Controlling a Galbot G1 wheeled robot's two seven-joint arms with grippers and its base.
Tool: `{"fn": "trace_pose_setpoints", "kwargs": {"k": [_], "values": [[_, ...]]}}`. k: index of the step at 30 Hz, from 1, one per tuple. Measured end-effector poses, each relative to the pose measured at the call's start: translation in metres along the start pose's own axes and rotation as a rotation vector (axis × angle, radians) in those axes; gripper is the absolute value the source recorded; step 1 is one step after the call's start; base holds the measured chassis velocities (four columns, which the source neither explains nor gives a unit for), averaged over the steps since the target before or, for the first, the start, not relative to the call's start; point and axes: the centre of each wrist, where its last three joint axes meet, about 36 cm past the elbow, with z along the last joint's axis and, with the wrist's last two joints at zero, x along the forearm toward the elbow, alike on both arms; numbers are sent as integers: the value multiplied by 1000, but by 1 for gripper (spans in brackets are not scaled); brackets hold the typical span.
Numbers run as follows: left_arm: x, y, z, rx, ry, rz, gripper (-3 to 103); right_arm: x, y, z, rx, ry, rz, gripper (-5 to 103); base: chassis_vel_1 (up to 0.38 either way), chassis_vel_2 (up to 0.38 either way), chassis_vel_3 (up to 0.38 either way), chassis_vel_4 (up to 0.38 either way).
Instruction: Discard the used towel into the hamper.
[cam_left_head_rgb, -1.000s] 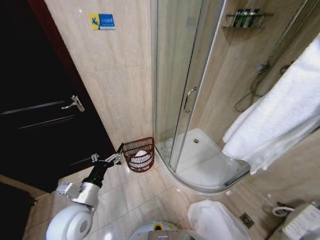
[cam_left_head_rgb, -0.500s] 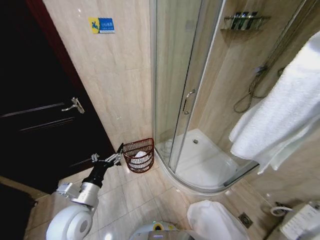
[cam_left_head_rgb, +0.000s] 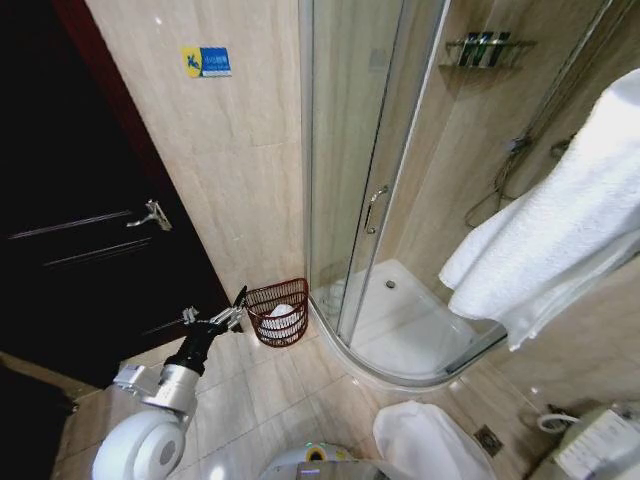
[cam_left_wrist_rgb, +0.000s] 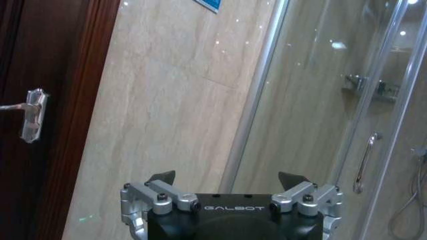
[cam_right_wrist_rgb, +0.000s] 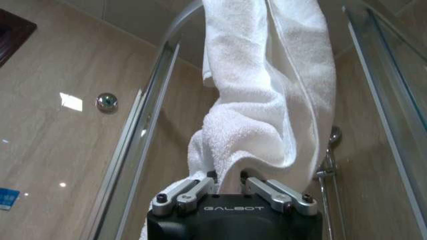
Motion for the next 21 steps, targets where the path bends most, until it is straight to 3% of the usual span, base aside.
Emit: {"fn": "trace_pose_setpoints", "kwargs": {"k": [13,21], "values": [[0,0,0,0,0,0,100,1,0,1,-10,8,7,8,0,0,0,0],[0,0,0,0,0,0,100,2,0,1,-10,7,8,8,117,-121,-134,133]]}}
